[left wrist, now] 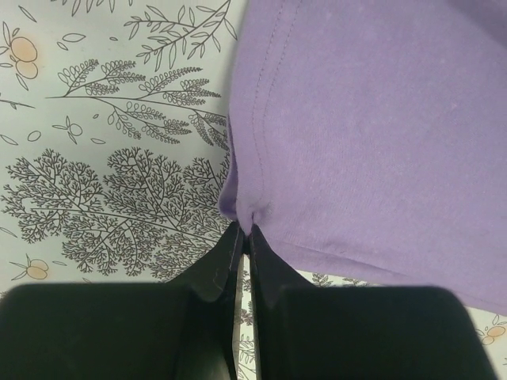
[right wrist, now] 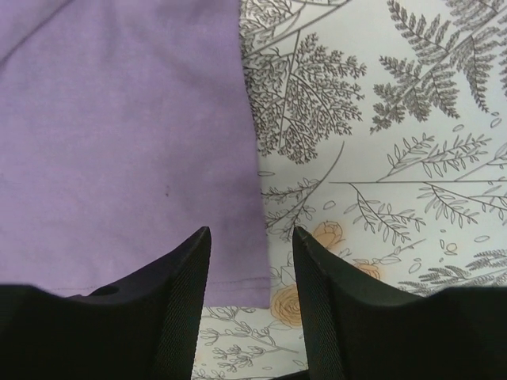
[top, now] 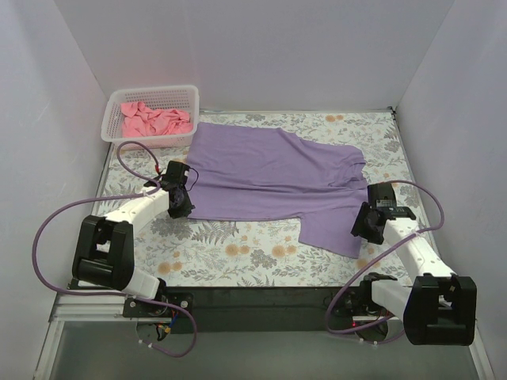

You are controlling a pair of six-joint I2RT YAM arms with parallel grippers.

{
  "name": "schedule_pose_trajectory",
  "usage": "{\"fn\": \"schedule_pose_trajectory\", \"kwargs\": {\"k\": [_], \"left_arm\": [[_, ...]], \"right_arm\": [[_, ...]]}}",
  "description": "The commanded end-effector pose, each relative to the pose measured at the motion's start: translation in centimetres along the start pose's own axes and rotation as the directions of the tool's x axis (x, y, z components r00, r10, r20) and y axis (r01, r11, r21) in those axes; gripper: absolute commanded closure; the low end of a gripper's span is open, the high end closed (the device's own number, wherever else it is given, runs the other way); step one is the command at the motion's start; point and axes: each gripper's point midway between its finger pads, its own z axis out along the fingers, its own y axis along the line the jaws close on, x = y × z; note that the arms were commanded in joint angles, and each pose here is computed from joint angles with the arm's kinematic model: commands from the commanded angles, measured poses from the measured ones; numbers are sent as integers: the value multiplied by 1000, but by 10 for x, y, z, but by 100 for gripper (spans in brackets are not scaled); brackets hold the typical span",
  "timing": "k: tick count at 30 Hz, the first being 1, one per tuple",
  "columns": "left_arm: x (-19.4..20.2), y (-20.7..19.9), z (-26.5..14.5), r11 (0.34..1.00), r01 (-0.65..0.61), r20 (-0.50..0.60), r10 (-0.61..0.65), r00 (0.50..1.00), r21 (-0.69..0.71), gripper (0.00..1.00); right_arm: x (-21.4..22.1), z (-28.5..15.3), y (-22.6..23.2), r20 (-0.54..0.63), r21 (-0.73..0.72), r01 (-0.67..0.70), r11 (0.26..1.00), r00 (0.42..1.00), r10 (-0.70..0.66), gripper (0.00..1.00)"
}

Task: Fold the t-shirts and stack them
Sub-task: Flatten the tshirt out

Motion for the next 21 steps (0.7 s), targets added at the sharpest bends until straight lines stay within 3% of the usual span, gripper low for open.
{"fn": "schedule_pose_trajectory", "kwargs": {"k": [1,5,21], "left_arm": [[-11,-3,-11,999,-3,51,1,999,36,100],[-12,-4,-13,999,-2,53,0,999,46,100],[-12,-5,-13,999,-1,52,-2,999,52,100]], "right_arm": [[-30,-4,17,86,-81,-21,997,996,28,49],[-37,3,14,97,-59,-29,998,995,35,55],[-44,32,10,90,-64,-83,995,992,88,58]]}}
